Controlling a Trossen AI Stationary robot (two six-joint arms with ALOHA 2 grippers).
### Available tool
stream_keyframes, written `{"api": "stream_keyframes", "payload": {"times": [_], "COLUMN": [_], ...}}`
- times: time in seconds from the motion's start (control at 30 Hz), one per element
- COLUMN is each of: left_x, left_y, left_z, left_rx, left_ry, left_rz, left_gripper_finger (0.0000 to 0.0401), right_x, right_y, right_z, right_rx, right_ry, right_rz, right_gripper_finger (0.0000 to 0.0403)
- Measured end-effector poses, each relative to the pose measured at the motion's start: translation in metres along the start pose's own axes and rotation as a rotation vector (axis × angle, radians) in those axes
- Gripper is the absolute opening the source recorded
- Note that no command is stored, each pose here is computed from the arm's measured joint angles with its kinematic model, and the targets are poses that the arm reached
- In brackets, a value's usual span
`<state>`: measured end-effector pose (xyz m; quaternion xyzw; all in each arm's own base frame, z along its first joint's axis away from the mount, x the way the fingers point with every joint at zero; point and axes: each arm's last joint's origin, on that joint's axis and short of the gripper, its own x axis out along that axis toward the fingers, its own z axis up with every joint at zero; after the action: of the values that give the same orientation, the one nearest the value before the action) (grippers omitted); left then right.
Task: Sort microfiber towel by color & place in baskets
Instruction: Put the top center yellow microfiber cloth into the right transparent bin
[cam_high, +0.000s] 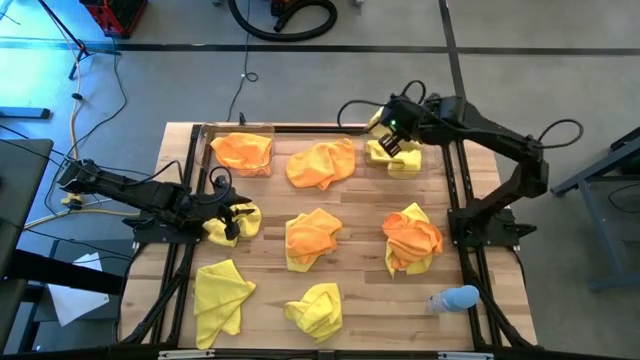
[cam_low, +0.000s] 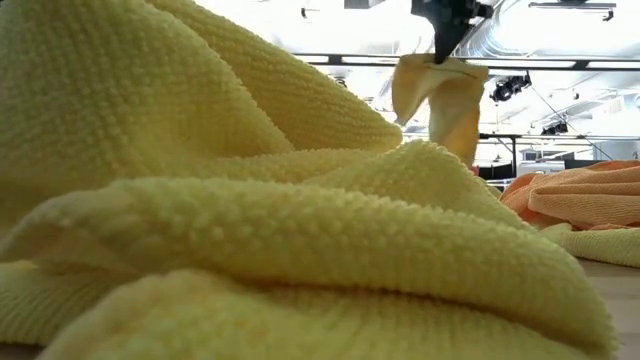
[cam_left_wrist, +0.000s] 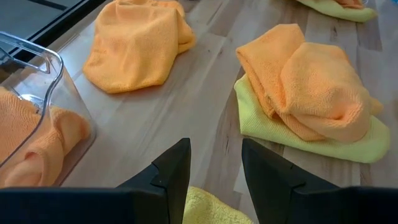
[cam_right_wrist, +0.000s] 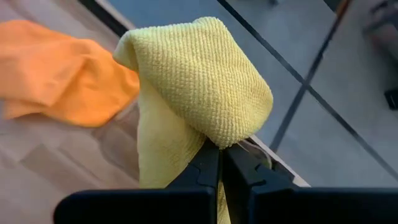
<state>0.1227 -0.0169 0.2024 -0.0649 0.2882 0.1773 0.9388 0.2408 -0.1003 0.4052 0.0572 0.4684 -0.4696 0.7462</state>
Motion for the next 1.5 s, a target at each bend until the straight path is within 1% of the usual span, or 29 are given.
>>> {"api": "stream_keyframes", "payload": {"times": [0.07, 0.13, 0.23, 0.37, 0.43, 0.5, 0.6, 0.73, 0.87, 0.93, 1.07, 1.23, 1.3, 1.4, 1.5], "left_x": [0.000, 0.000, 0.000, 0.000, 0.000, 0.000, 0.000, 0.000, 0.000, 0.000, 0.000, 0.000, 0.000, 0.000, 0.000], "left_y": [0.000, 0.000, 0.000, 0.000, 0.000, 0.000, 0.000, 0.001, 0.001, 0.001, 0.001, 0.001, 0.001, 0.001, 0.001], "left_z": [0.000, 0.000, 0.000, 0.000, 0.000, 0.000, 0.001, 0.002, 0.002, 0.002, 0.002, 0.002, 0.002, 0.002, 0.002], "left_rx": [-0.007, -0.011, -0.012, -0.013, -0.013, -0.015, -0.021, -0.021, -0.021, -0.019, -0.003, -0.003, -0.003, -0.003, -0.003], "left_ry": [0.002, 0.004, 0.007, 0.006, 0.006, 0.002, -0.013, -0.028, -0.029, -0.029, -0.029, -0.028, -0.028, -0.028, -0.028], "left_rz": [0.001, 0.001, -0.006, -0.006, -0.006, -0.007, 0.001, 0.033, 0.037, 0.037, 0.038, 0.038, 0.038, 0.038, 0.038], "left_gripper_finger": [0.0131, 0.0131, 0.0131, 0.0131, 0.0131, 0.0131, 0.0131, 0.0131, 0.0131, 0.0131, 0.0131, 0.0131, 0.0131, 0.0131, 0.0131], "right_x": [0.014, 0.034, 0.066, 0.104, 0.119, 0.132, 0.148, 0.163, 0.177, 0.182, 0.194, 0.215, 0.224, 0.237, 0.244], "right_y": [-0.003, -0.005, -0.011, -0.019, -0.019, -0.018, -0.013, -0.003, 0.006, 0.010, 0.018, 0.030, 0.035, 0.040, 0.044], "right_z": [-0.004, -0.015, -0.037, -0.059, -0.067, -0.073, -0.076, -0.073, -0.074, -0.075, -0.077, -0.080, -0.080, -0.084, -0.086], "right_rx": [0.000, 0.022, 0.092, 0.263, 0.290, 0.291, 0.279, 0.256, 0.296, 0.324, 0.357, 0.352, 0.347, 0.349, 0.345], "right_ry": [0.033, 0.063, 0.079, 0.052, 0.064, 0.099, 0.150, 0.201, 0.254, 0.277, 0.297, 0.324, 0.329, 0.344, 0.353], "right_rz": [-0.011, -0.011, 0.053, 0.137, 0.151, 0.138, 0.128, 0.132, 0.125, 0.102, 0.019, -0.011, -0.023, -0.071, -0.080], "right_gripper_finger": [0.0000, 0.0000, 0.0000, 0.0000, 0.0000, 0.0000, 0.0000, 0.0000, 0.0000, 0.0000, 0.0000, 0.0002, 0.0006, 0.0017, 0.0034]}}
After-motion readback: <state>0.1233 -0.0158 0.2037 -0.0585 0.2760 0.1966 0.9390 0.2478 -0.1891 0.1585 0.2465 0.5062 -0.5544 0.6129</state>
